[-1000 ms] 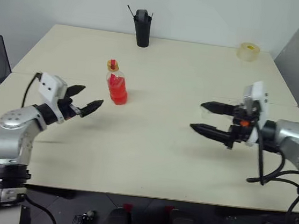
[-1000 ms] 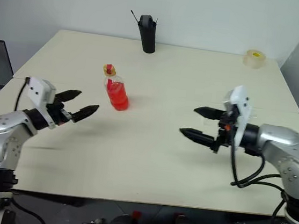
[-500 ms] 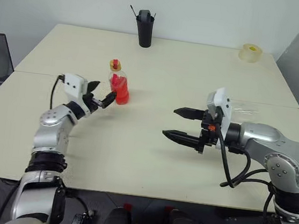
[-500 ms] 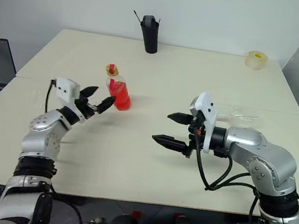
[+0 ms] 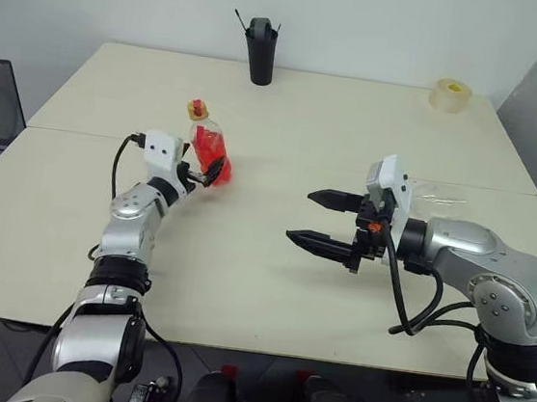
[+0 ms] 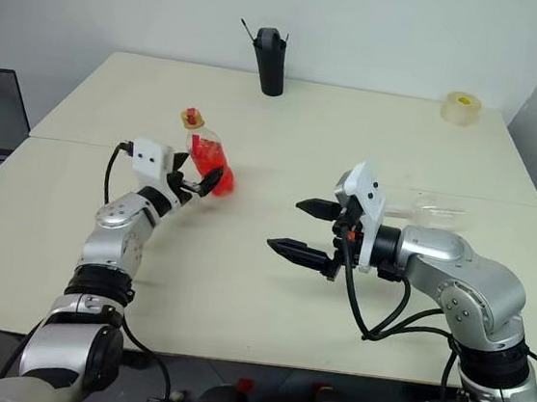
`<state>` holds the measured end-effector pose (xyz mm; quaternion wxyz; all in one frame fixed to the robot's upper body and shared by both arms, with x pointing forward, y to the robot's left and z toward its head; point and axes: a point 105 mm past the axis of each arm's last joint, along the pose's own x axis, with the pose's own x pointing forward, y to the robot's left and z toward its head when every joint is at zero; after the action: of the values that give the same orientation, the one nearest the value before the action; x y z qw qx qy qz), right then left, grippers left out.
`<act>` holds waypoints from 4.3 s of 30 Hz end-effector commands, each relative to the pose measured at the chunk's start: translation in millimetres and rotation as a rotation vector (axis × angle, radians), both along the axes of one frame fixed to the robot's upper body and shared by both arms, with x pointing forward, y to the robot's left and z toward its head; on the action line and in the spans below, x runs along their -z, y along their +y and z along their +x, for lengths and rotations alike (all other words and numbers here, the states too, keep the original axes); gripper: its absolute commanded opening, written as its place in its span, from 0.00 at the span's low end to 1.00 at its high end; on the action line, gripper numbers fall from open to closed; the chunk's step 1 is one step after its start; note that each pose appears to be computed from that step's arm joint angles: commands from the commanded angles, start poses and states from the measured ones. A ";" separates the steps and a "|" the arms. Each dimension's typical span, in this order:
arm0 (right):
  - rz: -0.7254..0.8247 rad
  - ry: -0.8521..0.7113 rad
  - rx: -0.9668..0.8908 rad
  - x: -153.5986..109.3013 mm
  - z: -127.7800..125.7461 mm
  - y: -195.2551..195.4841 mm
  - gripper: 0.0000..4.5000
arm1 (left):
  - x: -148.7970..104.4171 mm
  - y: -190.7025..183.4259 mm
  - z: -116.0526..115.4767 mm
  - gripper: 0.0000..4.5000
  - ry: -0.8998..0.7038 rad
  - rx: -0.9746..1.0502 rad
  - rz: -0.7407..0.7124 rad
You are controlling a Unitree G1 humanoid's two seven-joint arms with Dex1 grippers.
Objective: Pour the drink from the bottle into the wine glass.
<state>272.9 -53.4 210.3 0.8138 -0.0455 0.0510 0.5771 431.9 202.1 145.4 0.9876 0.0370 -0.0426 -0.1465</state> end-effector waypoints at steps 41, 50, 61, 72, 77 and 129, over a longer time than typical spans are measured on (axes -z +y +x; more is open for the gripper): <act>0.061 -0.256 0.274 -54.9 12.3 -18.7 1.00 | -22.2 -90.2 -42.2 0.46 -0.119 0.636 0.102; 0.055 -0.127 0.111 -48.5 -18.9 1.8 1.00 | -21.6 -137.4 -118.9 0.45 -0.020 0.967 0.074; 0.069 -0.107 0.172 -48.3 -12.1 4.6 1.00 | -22.6 -161.6 -130.4 0.44 -0.056 1.018 0.084; 0.088 -0.129 0.257 -54.2 1.2 -1.5 1.00 | -16.4 -161.3 -128.9 0.44 -0.039 1.009 0.095; 0.086 -0.125 0.255 -52.5 2.0 0.0 0.86 | -15.6 -162.6 -130.0 0.44 -0.038 1.011 0.094; -0.066 -0.175 0.358 -69.9 -5.9 -21.4 0.81 | -9.2 -183.3 -93.9 0.22 -0.030 0.935 0.140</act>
<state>261.9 -67.7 282.9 0.8726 -0.1038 -0.0002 0.4773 336.4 27.2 135.3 0.8138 0.0698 -0.0149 -0.5767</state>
